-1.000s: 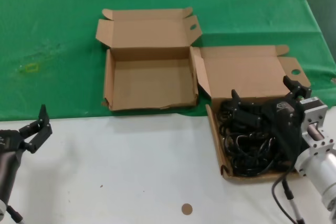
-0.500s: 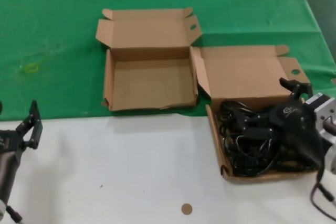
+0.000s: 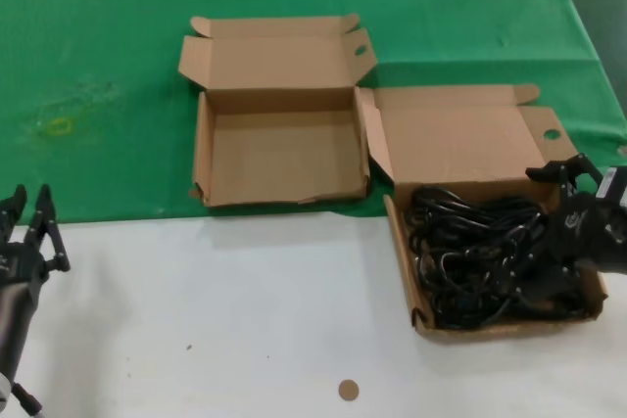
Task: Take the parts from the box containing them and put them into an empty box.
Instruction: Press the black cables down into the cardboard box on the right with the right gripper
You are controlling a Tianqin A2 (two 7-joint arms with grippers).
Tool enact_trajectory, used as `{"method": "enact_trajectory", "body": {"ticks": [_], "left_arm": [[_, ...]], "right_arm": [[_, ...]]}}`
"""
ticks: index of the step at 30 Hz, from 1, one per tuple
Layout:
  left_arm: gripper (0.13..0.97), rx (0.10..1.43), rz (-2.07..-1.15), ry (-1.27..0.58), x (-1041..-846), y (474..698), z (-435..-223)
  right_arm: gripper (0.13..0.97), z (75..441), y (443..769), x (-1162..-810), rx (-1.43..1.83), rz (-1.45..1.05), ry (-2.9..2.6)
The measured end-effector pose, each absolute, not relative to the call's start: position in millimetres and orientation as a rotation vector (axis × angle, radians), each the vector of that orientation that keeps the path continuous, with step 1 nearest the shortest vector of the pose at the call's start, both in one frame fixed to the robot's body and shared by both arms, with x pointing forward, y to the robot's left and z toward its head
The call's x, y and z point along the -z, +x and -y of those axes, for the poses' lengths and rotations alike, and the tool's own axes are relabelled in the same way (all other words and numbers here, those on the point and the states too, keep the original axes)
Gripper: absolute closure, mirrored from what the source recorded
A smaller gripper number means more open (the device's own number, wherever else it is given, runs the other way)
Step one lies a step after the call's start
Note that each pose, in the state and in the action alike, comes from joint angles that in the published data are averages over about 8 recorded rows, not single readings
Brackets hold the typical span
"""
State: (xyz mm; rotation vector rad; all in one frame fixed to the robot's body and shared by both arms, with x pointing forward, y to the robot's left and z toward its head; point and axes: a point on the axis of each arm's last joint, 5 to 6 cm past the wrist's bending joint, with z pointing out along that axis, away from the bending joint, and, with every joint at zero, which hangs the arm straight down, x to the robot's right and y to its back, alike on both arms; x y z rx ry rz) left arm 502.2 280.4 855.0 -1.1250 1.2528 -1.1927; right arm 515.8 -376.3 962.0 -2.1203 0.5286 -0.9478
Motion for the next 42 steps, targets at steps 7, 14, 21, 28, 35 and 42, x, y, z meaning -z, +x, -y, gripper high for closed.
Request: {"method": "enact_trajectory", "body": {"ticks": [7,14,21,28,35,42], "left_arm": [[0.87,1.193,-1.253,-1.125,-855.0,502,-280],[0.932,1.193,-1.253,-1.125,-855.0,502,-280],[0.953,1.193,-1.253,-1.125,-855.0,502,-280],[0.953,1.193,-1.253,-1.125,-855.0,502,-280],[0.953,1.193,-1.253,-1.125,-855.0,502,-280],[0.953,1.193,-1.253,-1.125,-855.0,502,-280]], "right_arm": [[0.13,394,525,-975,0.844,-0.394,-2.319],[0.131,406,542,-980,0.791,-0.292,-2.425],[0.132,410,563,-979,0.787,-0.251,-2.469],[0.175,407,580,-975,0.773,-0.233,-2.488],[0.254,402,589,-969,0.746,-0.22,-2.503],[0.369,399,594,-966,0.723,-0.221,-2.515]]}}
